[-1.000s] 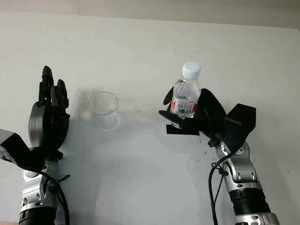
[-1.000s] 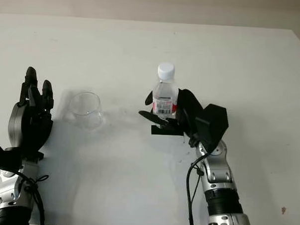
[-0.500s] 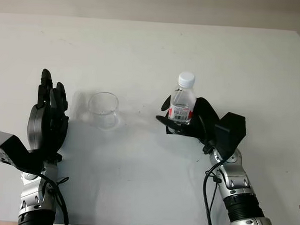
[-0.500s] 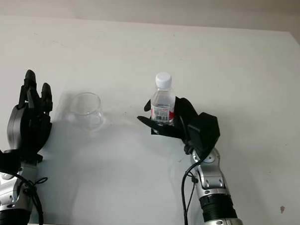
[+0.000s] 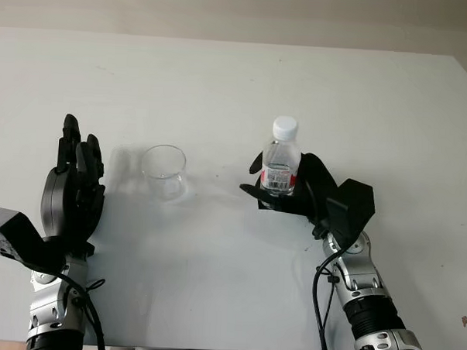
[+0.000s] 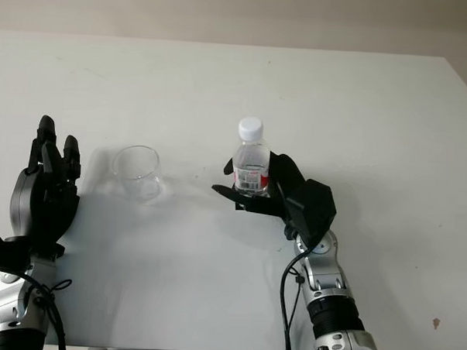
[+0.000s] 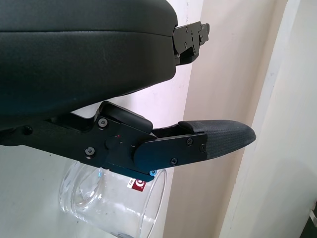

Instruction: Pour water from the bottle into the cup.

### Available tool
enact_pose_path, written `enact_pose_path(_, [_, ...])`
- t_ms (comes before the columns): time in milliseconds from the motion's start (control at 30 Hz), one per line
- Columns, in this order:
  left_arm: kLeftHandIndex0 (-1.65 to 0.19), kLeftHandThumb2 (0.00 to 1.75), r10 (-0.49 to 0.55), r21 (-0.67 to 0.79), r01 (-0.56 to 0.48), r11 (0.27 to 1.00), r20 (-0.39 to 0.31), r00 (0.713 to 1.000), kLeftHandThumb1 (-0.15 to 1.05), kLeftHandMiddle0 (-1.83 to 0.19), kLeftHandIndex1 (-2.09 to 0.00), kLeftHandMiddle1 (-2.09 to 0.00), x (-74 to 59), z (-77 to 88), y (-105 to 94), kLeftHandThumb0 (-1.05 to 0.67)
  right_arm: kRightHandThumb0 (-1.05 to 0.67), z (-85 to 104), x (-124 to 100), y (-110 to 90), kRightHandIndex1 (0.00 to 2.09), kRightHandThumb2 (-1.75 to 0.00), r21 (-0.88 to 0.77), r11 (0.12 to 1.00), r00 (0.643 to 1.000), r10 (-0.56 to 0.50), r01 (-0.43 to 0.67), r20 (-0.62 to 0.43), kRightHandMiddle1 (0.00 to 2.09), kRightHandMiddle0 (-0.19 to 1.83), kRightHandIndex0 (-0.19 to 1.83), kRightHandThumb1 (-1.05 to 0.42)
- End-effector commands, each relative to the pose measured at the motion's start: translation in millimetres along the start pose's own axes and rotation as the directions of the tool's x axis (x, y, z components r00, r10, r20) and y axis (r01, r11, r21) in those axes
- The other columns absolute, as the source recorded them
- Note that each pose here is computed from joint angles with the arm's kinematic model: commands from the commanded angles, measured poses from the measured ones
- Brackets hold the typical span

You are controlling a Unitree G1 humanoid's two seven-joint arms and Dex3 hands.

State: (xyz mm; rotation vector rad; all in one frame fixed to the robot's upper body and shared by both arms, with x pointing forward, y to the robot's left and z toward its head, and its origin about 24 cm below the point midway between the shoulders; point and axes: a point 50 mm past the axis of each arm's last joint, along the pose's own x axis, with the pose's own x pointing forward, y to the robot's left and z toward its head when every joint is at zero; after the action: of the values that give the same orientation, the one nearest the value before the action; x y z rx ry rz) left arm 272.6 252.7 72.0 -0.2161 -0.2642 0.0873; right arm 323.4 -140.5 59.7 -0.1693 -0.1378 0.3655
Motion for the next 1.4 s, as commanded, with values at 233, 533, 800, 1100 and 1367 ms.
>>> enact_pose_path(233, [0.18,0.55,0.011,0.003,-0.011,1.0,-0.029,1.0,1.05,0.18,-0.04,-0.06,-4.6,-5.3,4.5,-0.78,-0.65,-17.1,-23,1,0.83,-0.05,0.003,0.999,0.997,0.036,-0.036,-0.062,0.68,-0.12,-0.16,-0.98])
enact_pose_path(533, [0.19,0.56,0.014,0.01,-0.013,1.0,-0.027,1.0,1.05,0.18,-0.04,-0.05,-3.8,-4.4,6.6,-0.77,-0.73,-16.9,-31,-6,0.26,-0.05,-0.028,0.999,0.998,0.03,-0.032,-0.051,0.26,-0.06,-0.07,-0.97])
enact_pose_path(800, [0.19,0.56,0.013,0.012,-0.013,1.0,-0.024,1.0,1.05,0.19,-0.04,-0.05,-3.5,-4.1,7.3,-0.77,-0.91,-14.0,-33,-11,0.0,-0.05,-0.044,0.997,0.998,0.058,-0.058,-0.017,0.0,-0.19,-0.19,-0.96])
enact_pose_path(1100, [0.19,0.57,0.012,0.01,-0.012,1.0,-0.026,1.0,1.05,0.19,-0.04,-0.05,-2.2,-4.6,7.1,-0.77,-0.9,-6.9,-38,-20,0.0,-0.06,-0.02,1.0,0.998,0.025,-0.023,0.06,0.0,-0.19,-0.19,-1.01])
enact_pose_path(1367, [0.19,0.56,0.018,0.0,-0.018,1.0,-0.009,1.0,1.05,0.19,-0.03,-0.05,-1.3,-2.5,7.6,-0.77,-0.9,-4.4,-35,-18,0.0,-0.06,0.026,1.0,0.994,0.01,-0.013,0.111,0.0,-0.19,-0.19,-1.02])
